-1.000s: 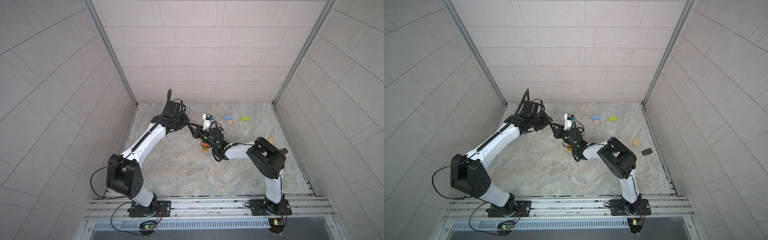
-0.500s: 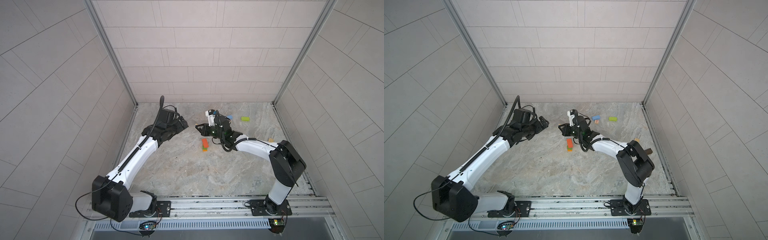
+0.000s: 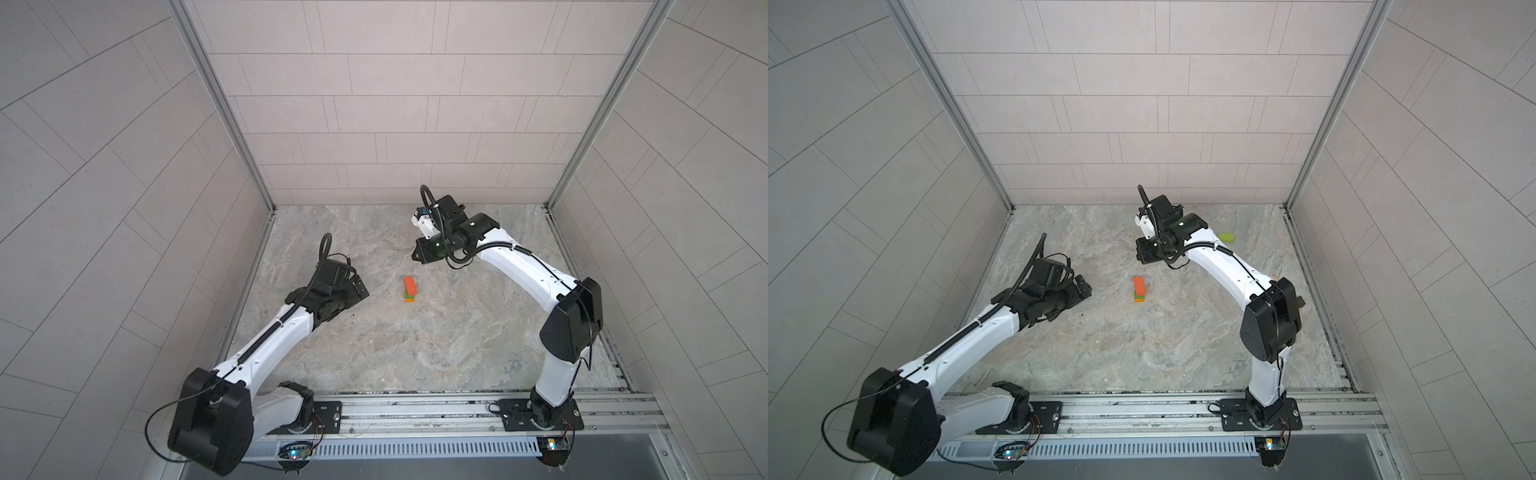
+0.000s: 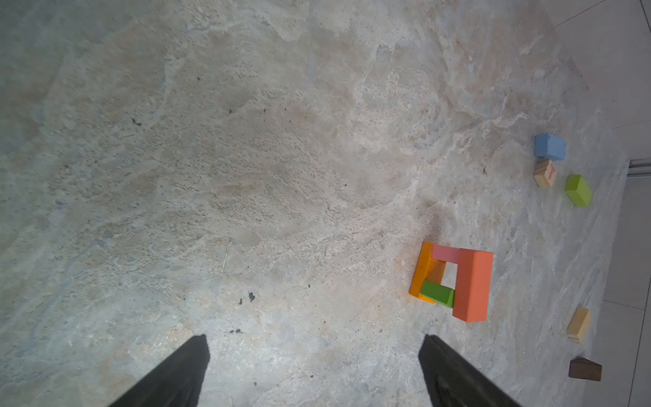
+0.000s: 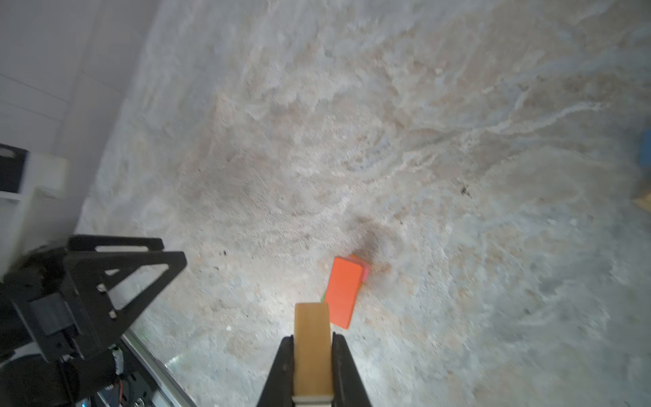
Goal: Build the wood block tower
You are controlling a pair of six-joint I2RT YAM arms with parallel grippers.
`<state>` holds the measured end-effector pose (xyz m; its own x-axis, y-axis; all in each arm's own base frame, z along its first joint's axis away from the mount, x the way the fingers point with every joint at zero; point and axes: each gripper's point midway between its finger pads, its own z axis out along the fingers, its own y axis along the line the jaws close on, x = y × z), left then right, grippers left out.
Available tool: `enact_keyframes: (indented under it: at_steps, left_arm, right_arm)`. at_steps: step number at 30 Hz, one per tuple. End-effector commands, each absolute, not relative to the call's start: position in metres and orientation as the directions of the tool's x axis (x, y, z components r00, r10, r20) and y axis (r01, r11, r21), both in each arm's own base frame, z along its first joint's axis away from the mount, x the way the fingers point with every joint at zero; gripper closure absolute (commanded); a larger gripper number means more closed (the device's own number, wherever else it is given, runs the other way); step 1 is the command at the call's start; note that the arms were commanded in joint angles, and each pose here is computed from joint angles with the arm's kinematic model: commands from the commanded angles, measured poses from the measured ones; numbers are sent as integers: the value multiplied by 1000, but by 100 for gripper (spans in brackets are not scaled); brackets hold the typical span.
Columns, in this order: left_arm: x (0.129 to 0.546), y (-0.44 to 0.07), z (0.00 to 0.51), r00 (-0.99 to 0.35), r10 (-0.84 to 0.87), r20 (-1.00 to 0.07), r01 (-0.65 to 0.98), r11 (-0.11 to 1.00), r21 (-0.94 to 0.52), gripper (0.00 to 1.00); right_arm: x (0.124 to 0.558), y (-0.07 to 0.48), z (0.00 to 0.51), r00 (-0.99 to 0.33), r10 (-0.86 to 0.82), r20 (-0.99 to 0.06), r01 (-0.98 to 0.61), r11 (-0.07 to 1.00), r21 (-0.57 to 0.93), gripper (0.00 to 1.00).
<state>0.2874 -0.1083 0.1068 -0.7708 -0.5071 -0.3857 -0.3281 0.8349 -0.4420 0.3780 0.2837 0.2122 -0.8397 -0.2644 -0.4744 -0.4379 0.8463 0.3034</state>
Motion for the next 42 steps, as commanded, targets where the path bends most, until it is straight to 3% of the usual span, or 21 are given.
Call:
enact_keyframes:
  at_steps: [1, 7, 13, 17, 24, 32, 42]
  left_arm:
    - [288, -106, 104, -756, -494, -429, -303, 845, -440, 0]
    - [280, -107, 92, -759, -485, -435, -277, 844, -459, 0]
    - [268, -103, 81, -777, -446, -444, -251, 867, -430, 0]
    - [263, -104, 71, -797, -425, -429, -241, 875, -420, 0]
    - [263, -106, 59, -815, -401, -419, -230, 887, -402, 0]
    - [263, -105, 56, -815, -400, -418, -235, 889, -393, 0]
    - [263, -103, 56, -823, -374, -428, -217, 903, -371, 0]
  right_arm:
    - [350, 257, 192, -858, -426, -287, -479, 865, 148, 100]
    - [343, 262, 193, -702, -696, -154, -695, 716, -69, 98]
    - [347, 268, 175, -624, -776, -97, -771, 631, -90, 100]
    - [358, 244, 169, -672, -739, -51, -724, 669, -168, 100]
    - [358, 208, 128, -750, -660, 42, -656, 736, -164, 100]
    - [367, 190, 71, -848, -527, 65, -531, 840, -113, 100]
    - [367, 193, 40, -865, -492, 101, -500, 863, -71, 87]
